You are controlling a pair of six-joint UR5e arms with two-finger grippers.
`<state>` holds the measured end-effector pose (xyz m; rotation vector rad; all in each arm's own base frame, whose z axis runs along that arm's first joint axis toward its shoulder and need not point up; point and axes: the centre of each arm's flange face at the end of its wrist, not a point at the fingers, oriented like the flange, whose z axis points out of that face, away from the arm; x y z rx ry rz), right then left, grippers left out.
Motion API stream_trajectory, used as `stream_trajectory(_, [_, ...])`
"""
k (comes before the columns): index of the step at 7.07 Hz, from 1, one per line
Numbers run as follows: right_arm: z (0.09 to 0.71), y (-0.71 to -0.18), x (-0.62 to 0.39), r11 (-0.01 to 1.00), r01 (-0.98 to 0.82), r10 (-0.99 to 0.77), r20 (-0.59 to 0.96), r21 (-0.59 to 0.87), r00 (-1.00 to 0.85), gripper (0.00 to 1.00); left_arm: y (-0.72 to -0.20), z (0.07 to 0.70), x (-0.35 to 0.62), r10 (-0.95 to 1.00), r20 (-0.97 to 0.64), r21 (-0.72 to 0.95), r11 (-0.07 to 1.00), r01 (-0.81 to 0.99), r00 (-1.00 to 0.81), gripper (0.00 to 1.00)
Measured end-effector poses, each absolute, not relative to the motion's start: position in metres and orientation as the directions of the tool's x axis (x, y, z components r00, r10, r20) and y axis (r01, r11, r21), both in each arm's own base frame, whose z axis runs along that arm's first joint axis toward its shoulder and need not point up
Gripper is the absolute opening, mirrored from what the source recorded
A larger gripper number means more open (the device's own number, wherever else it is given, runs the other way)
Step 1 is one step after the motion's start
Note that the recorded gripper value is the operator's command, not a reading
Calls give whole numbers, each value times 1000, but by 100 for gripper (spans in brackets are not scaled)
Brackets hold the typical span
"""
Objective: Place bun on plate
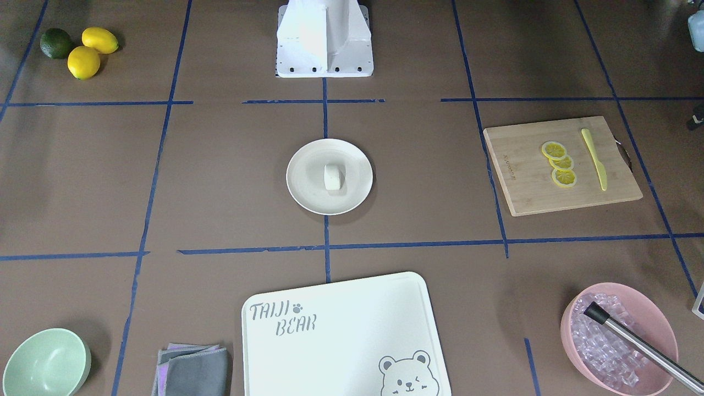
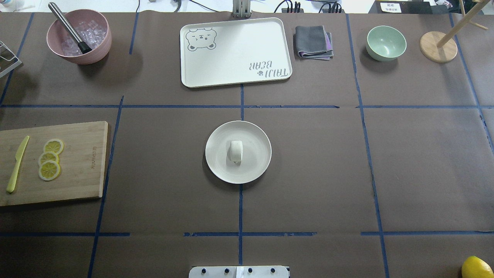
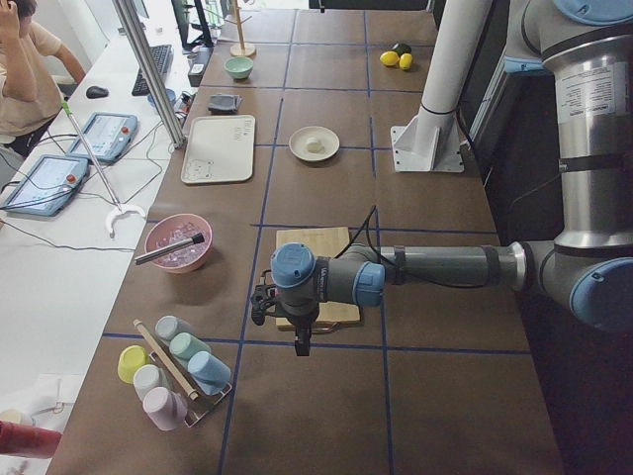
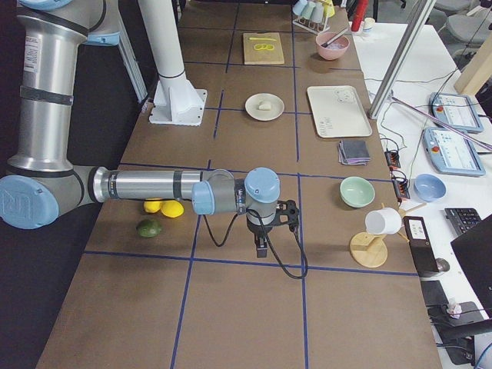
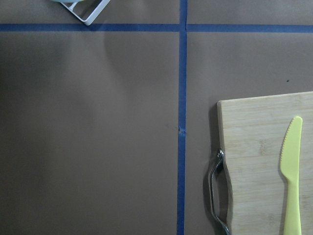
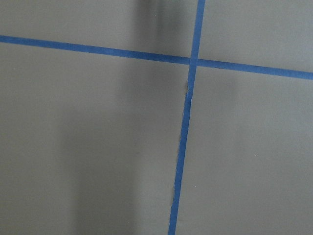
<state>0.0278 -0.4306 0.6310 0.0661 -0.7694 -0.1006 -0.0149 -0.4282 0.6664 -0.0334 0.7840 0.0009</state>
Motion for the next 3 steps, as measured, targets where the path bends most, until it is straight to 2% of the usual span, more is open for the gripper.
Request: stream_trajectory(3, [633,-430,28,994,67,-112,690,92,715,100,-429,662,-15,-7,-706,-22,1000,-12,708,100])
